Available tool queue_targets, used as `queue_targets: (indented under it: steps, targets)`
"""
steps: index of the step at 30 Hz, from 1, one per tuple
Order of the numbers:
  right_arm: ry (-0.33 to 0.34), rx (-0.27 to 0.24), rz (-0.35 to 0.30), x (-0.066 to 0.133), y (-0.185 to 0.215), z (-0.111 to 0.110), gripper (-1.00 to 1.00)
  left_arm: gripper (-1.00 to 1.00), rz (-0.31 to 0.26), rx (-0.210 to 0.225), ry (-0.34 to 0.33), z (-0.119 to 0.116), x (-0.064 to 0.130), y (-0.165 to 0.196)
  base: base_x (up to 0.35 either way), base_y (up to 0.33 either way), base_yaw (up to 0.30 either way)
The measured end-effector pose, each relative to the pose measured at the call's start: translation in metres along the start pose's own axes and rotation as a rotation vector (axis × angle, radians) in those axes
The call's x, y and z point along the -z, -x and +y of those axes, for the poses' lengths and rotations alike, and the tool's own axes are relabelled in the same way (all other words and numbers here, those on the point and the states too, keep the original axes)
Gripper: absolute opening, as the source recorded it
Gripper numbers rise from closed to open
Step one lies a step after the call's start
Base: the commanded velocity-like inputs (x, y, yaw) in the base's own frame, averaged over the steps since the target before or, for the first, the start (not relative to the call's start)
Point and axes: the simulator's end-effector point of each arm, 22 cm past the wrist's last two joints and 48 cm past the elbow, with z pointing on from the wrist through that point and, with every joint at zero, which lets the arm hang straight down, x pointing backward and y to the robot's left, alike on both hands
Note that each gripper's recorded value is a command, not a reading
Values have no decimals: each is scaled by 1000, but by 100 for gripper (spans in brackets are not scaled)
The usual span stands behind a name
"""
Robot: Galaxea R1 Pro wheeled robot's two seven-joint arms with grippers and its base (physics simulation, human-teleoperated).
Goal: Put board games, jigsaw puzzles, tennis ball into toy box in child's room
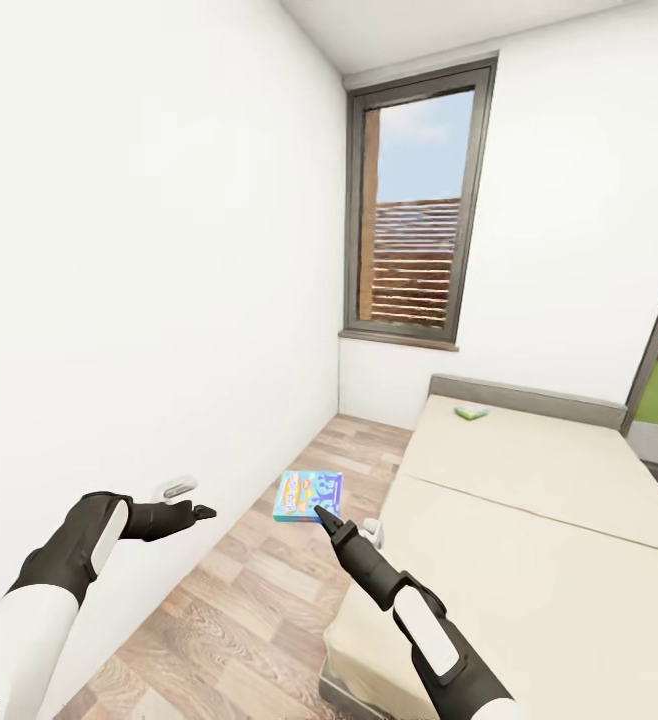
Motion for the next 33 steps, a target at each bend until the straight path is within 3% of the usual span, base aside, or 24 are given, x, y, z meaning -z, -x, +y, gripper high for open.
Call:
queue_targets:
  steps: [20,33]
  targets:
    - [0,5,-2,0,1,3,-100,100,-8,-4,-3,-4,3,3,-92,-275,264]
    - [3,10,-3,0,1,6,-100,100,-13,-6,-5,-6,6,4,-77,-105,279]
